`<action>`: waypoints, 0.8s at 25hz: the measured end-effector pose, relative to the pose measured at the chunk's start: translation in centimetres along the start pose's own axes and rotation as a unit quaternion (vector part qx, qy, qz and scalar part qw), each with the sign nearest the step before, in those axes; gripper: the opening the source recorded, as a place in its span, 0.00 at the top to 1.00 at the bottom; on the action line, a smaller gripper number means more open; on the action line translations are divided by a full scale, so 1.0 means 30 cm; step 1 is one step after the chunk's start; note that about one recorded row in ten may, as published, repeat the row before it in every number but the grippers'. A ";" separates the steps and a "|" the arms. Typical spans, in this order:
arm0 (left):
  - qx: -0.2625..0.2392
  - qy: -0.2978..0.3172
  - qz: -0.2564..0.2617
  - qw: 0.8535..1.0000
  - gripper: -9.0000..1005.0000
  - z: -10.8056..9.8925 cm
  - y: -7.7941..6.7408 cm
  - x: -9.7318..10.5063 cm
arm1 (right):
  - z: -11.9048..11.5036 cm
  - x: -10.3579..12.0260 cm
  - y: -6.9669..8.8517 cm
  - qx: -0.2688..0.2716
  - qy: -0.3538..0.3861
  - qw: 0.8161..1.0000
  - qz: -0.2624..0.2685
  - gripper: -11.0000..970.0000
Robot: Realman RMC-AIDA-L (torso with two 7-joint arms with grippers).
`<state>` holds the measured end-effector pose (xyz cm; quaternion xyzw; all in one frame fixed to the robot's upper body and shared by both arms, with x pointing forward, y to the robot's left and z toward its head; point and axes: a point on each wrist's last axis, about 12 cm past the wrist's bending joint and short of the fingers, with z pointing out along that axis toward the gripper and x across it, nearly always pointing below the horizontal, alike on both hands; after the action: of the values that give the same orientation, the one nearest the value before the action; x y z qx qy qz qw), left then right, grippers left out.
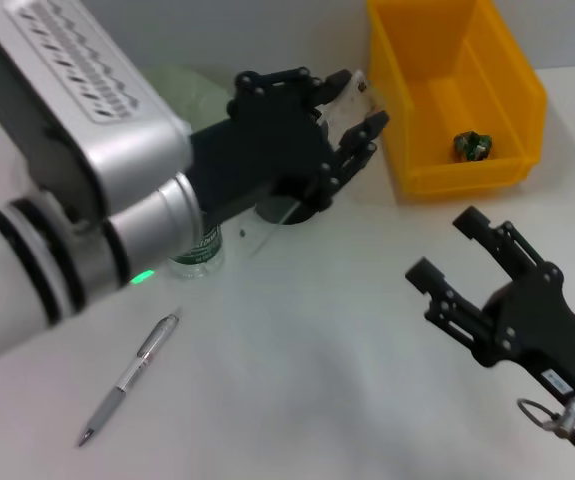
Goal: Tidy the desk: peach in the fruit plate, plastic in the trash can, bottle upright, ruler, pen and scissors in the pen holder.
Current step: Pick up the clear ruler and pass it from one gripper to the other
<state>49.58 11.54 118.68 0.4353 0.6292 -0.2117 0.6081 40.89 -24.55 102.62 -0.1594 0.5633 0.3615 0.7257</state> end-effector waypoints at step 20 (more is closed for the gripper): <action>-0.038 -0.006 0.008 0.999 0.54 0.093 -0.078 0.029 | 0.196 0.082 0.020 0.039 0.038 0.998 0.033 0.14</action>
<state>49.43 8.34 116.77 0.4159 0.6293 -0.1853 0.6298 44.84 -19.52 102.28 -0.1255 0.6092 0.3569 0.6969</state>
